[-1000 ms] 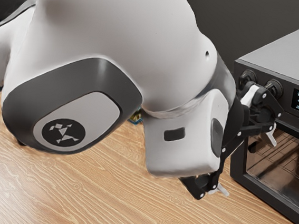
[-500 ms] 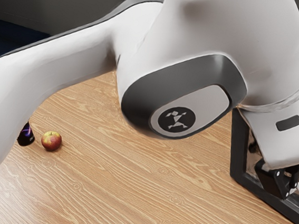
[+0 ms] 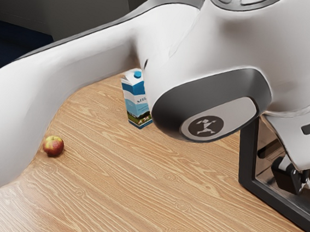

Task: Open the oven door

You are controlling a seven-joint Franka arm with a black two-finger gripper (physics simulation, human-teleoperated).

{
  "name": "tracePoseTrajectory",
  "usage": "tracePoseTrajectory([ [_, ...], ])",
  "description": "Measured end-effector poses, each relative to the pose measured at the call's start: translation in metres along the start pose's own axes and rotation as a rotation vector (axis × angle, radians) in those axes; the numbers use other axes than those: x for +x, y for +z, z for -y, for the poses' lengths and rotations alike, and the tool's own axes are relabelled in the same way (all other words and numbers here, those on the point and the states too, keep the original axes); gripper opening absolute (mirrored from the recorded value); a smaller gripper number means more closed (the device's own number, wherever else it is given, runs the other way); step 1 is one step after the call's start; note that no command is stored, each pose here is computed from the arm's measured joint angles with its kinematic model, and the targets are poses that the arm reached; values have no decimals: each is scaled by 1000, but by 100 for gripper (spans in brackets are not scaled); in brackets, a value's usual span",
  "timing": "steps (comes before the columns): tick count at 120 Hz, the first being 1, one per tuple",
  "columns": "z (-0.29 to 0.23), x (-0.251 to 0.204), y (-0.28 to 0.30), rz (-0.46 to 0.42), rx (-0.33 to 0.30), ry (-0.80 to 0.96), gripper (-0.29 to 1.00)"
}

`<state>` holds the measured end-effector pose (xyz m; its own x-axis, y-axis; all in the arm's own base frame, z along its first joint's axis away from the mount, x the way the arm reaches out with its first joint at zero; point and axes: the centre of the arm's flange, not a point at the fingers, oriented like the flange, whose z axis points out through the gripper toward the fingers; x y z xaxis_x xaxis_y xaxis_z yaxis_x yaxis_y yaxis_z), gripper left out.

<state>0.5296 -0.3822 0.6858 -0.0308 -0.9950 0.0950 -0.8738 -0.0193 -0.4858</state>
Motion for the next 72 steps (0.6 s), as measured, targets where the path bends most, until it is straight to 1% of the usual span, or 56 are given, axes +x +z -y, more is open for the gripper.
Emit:
tracePoseTrajectory([
  [18, 6, -19, 5, 59, 23, -35, 70],
  [30, 7, -26, 11, 77, 18, -51, 70],
  [72, 11, -10, 42, 60, -19, -70, 70],
])
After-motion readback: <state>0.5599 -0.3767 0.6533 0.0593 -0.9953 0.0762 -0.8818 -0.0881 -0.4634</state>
